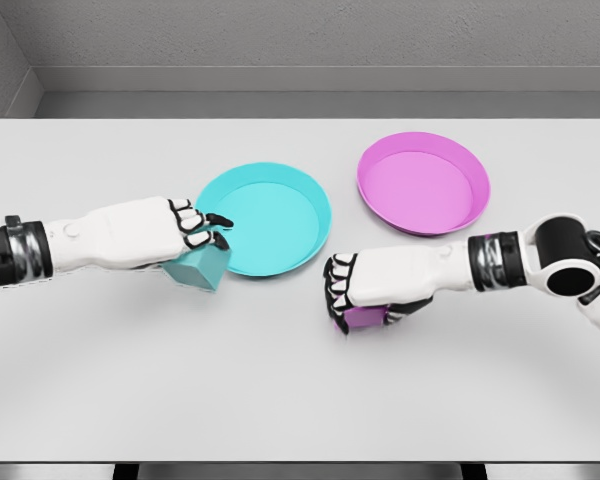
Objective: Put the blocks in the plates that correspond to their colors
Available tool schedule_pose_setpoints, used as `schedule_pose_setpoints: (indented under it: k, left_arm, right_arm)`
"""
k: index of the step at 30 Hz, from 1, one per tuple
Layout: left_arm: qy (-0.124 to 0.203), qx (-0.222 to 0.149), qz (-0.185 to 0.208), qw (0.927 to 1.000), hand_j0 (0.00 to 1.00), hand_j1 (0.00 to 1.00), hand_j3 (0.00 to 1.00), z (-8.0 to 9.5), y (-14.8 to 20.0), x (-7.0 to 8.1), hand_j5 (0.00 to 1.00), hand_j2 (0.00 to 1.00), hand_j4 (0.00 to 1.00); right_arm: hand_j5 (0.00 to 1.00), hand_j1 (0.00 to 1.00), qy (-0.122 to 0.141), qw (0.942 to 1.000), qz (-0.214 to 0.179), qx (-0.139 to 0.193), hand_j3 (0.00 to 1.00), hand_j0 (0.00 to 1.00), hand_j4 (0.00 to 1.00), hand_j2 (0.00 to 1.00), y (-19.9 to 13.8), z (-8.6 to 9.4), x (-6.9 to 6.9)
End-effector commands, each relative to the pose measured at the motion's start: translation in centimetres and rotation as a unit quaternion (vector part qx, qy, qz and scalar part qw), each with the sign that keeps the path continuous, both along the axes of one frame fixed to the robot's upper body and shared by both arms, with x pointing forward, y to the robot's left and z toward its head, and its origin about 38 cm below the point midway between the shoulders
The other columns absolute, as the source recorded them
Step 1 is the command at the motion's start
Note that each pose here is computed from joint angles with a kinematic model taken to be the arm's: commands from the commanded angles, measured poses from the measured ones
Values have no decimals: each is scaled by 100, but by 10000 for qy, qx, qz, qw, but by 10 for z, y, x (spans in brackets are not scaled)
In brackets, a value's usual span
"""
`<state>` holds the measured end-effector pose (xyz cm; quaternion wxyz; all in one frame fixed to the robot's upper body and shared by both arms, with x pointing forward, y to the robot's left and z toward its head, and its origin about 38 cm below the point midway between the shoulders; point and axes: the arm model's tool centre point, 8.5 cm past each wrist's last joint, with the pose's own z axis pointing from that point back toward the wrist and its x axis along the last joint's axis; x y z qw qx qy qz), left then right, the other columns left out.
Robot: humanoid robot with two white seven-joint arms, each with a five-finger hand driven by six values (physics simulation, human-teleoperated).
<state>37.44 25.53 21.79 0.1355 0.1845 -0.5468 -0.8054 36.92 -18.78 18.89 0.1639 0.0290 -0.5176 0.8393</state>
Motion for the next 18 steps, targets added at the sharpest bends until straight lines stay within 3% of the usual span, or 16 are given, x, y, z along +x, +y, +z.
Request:
schedule_pose_setpoints:
  k: [1,6,10,12,16,18]
  left_arm:
    - [52,-206,-40,9998,42,42,42,-6,-13,4,42,42,42]
    - [-33,-338,154,9993,43,43,43,-5,-20,30,43,43,43]
    - [3,-383,293,9988,43,43,43,-14,-28,47,43,43,43]
    - [17,-392,385,9985,43,43,43,-19,-36,60,43,43,43]
    - [35,-339,405,9986,43,43,43,-26,-46,69,43,43,43]
    - [89,-308,335,9989,49,49,49,-29,-55,74,49,49,49]
  right_arm:
    - [45,45,-69,9999,-116,51,45,45,45,45,-6,8,5]
    - [45,45,-221,9982,-546,82,45,45,45,45,-20,20,24]
    - [45,45,-231,9955,-920,40,45,45,45,45,-27,24,35]
    - [45,45,-276,9920,-1228,62,45,45,45,45,-35,30,45]
    - [45,45,-274,9849,-1708,60,45,45,45,45,-42,37,59]
    - [45,45,-244,9792,-2013,26,45,45,45,45,-48,38,68]
